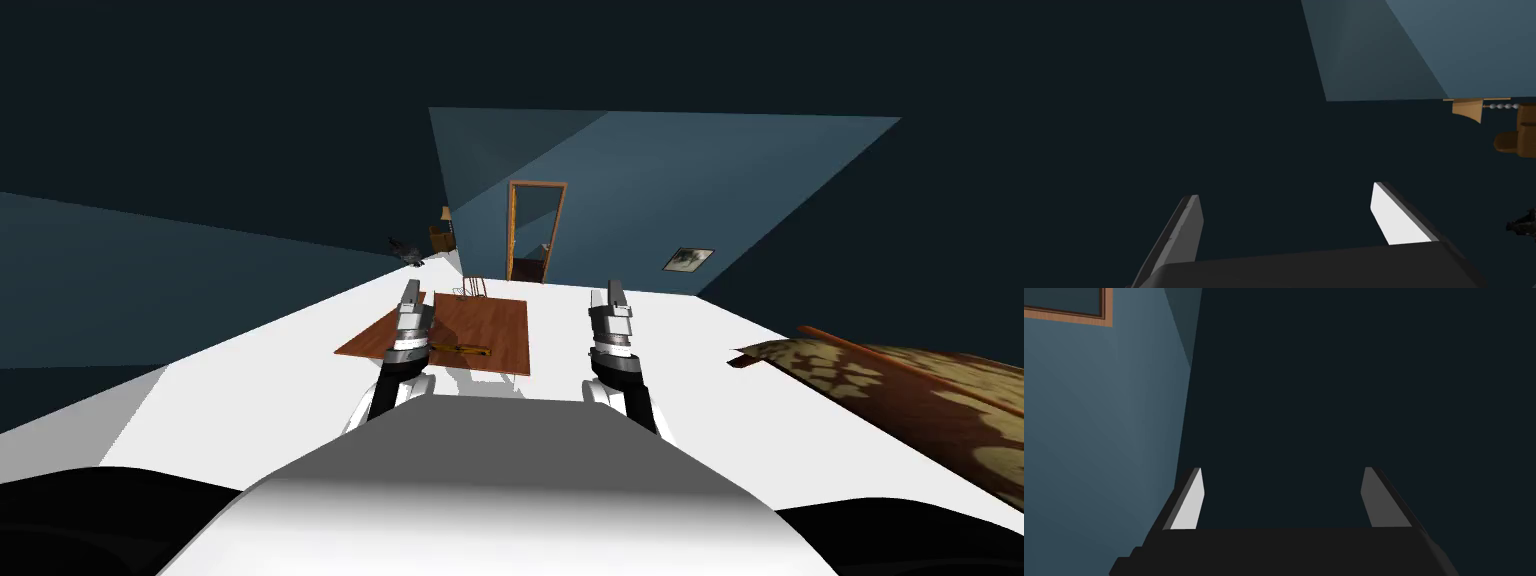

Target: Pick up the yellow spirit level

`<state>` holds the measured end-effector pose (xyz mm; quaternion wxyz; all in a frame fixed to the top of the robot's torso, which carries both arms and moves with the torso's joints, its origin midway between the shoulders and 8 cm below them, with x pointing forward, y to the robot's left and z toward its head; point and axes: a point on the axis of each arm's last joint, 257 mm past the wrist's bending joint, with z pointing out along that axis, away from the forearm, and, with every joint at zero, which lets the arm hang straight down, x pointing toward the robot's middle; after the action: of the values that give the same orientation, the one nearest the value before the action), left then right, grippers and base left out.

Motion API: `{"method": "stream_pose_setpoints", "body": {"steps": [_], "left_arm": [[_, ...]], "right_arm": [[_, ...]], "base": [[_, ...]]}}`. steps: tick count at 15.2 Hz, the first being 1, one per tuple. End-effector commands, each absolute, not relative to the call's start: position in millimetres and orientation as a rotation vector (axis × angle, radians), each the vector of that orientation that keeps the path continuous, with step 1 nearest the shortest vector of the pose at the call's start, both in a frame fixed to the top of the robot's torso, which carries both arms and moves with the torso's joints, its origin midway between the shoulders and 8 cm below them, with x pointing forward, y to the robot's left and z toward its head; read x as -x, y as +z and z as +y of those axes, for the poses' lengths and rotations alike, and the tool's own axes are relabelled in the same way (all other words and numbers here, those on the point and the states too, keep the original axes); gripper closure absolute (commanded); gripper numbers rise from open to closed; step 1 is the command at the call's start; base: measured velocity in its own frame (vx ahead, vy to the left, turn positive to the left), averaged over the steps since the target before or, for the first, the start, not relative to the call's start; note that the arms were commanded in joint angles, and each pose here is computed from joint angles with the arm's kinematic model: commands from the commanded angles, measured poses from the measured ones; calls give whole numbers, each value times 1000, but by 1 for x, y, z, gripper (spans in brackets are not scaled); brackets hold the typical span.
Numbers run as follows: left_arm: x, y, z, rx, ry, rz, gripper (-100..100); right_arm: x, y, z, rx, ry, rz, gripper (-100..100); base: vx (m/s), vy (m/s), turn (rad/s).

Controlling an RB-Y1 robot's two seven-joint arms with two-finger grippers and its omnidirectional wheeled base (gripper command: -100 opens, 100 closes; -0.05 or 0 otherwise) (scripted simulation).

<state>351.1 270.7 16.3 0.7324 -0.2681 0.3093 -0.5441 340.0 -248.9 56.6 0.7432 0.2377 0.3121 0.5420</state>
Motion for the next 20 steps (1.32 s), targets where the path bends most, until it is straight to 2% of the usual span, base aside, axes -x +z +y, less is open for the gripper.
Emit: {"method": "stream_pose_setpoints", "body": {"steps": [1, 12, 20], "left_arm": [[-359, 3, 275, 613, -1193, 725, -100], [-392, -83, 314, 831, -1143, 910, -100], [-403, -193, 378, 1164, -1040, 1040, -100]], "right_arm": [[-340, 57, -249, -521, 1188, 684, 0], [-340, 57, -249, -521, 1188, 684, 0], [-340, 57, -249, -521, 1188, 684, 0]], "base": [[-5, 15, -143], [-18, 55, -235], [-31, 80, -369]]}}
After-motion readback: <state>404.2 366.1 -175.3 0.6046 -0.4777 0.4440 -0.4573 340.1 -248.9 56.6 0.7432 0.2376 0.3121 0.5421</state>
